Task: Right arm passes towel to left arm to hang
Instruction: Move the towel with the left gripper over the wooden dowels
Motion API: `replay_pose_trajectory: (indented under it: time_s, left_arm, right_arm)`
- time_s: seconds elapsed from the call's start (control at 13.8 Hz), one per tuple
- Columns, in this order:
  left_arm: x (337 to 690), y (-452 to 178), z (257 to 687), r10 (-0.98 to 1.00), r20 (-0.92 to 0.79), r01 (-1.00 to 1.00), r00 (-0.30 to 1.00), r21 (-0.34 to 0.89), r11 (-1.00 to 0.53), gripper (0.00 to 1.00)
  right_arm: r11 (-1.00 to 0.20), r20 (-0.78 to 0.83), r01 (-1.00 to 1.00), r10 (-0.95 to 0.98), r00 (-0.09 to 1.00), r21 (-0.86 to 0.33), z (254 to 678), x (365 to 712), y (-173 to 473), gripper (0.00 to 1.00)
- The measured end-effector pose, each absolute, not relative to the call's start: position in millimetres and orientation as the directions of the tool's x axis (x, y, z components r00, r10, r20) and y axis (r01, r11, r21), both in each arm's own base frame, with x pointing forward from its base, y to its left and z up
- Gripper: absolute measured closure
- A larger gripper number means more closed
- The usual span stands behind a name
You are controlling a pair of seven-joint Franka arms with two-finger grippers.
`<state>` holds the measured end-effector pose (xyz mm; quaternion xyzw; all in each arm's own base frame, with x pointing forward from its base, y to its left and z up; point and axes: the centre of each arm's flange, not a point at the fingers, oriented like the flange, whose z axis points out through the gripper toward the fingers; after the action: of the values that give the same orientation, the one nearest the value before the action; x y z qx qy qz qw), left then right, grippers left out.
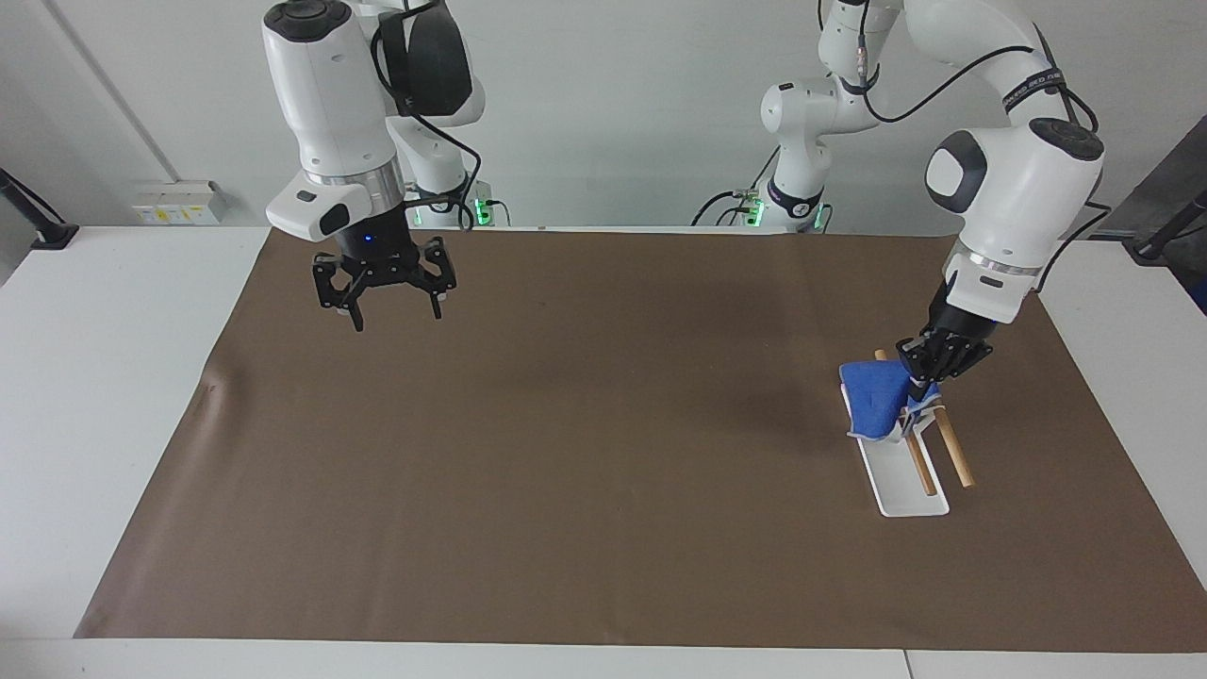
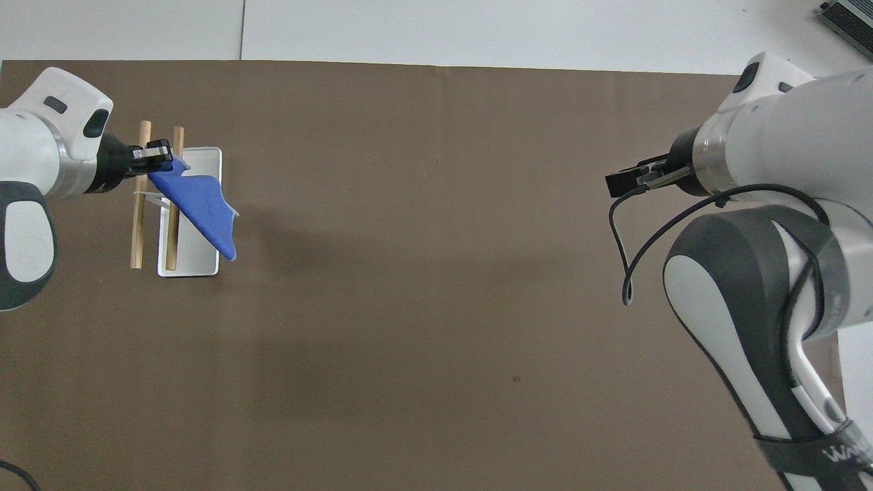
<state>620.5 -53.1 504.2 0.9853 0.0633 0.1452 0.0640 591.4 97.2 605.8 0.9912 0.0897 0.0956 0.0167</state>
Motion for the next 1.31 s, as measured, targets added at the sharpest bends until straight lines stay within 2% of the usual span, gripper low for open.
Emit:
replay_pose_trajectory:
  time_s: [0.8,1.31]
  left_arm:
    - [633,-12,514,0.082,0.262,0.056,0.961,0.105,-0.993,0.98]
    - [631,9,509,0.067,0.232,0.048,0.97,0.088,-0.995,0.98]
  right_arm:
    - [-0.994,0.09,-0.103,-0.099,0.991,0.046,669,565,16,0.0]
    - [-0.981,0.013,-0.192,-0.192,0.981,-0.002,650,548,-22,0.0]
